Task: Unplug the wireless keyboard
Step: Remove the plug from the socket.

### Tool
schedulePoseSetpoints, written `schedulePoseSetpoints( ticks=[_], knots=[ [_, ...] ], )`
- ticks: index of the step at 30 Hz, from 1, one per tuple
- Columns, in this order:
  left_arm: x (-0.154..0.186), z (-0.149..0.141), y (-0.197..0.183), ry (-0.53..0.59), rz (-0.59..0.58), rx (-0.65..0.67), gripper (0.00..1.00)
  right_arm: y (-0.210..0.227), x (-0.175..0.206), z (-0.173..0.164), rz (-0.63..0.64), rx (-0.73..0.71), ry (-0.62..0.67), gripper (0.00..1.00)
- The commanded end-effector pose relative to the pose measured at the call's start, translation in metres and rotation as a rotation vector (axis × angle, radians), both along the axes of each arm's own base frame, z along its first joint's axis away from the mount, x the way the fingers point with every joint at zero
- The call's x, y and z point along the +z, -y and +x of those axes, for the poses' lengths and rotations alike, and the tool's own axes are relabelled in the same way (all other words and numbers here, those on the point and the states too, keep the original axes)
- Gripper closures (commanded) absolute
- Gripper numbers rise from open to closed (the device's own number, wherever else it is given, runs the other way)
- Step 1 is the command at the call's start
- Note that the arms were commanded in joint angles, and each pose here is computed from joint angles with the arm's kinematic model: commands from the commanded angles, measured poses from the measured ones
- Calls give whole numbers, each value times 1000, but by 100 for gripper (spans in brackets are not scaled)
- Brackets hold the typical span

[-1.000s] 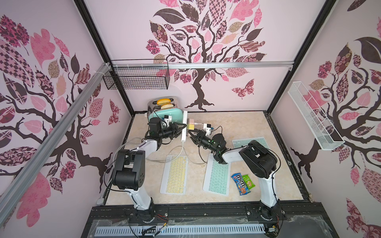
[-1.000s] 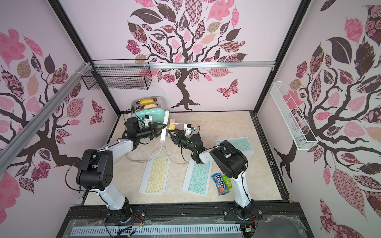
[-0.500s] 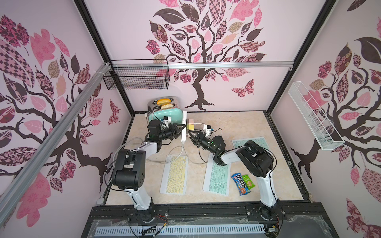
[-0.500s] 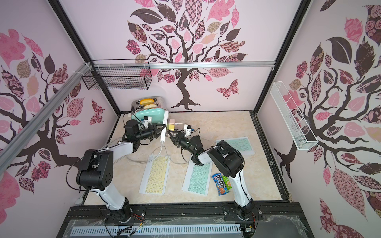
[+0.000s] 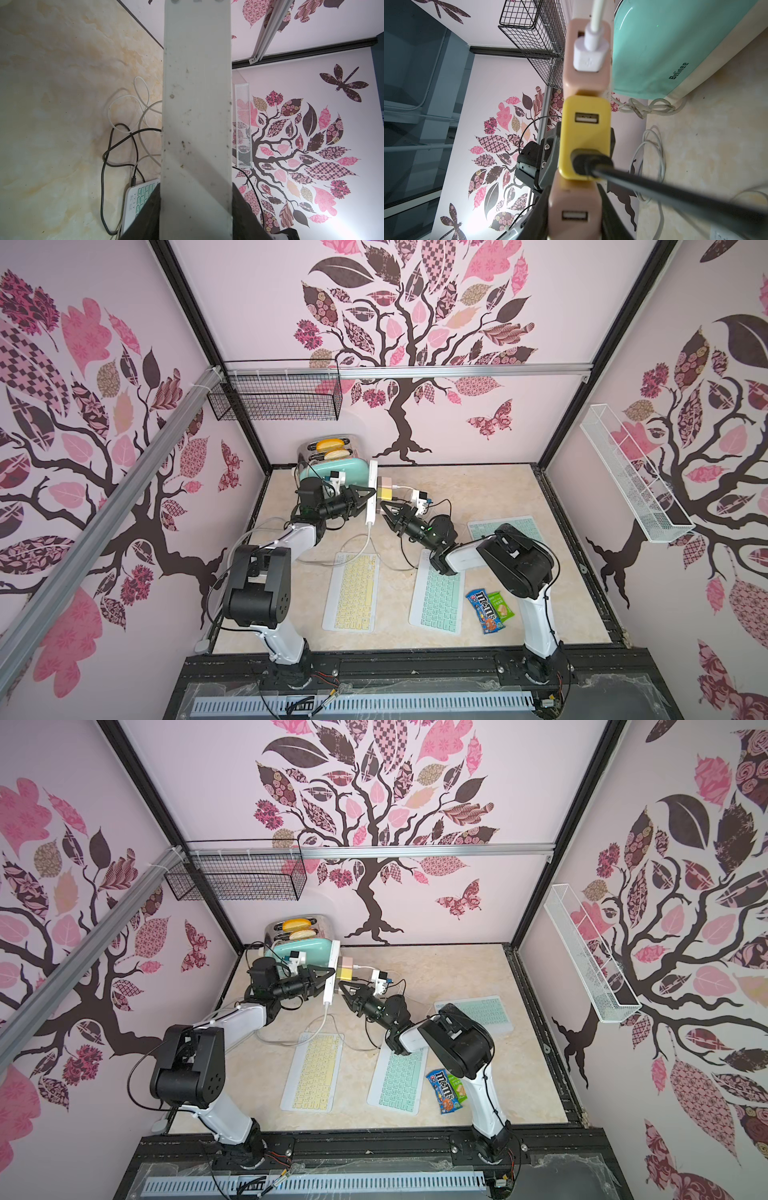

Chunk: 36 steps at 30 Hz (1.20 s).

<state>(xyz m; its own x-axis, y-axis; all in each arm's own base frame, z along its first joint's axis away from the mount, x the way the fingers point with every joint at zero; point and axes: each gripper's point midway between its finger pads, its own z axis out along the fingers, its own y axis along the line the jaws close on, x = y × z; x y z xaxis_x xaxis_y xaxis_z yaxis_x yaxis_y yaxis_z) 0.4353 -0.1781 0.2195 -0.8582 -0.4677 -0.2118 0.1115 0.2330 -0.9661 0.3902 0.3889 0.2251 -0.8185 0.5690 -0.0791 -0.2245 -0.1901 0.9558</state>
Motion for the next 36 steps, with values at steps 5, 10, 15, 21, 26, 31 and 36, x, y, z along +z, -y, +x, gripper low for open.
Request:
schedulePoseSetpoints(
  ticks=[5,10,15,21,26,31,36],
  knots=[
    [29,21,-29,41,24,177,100,21,8,7,-3,-106,15,100],
    [33,18,-37,61,42,210,100,22,1,7,-70,-118,12,100],
    [46,16,-42,92,20,238,100,25,-4,8,-61,-126,-12,100],
    [61,17,-48,126,-17,272,100,29,-6,12,34,-126,-48,100],
    [66,18,-44,130,-30,247,100,28,-3,10,19,-124,-24,100],
    [75,14,-32,153,-55,137,100,28,-3,11,29,-89,-33,100],
    [84,11,-32,177,-58,83,100,32,4,13,38,-61,-29,100]
  ],
)
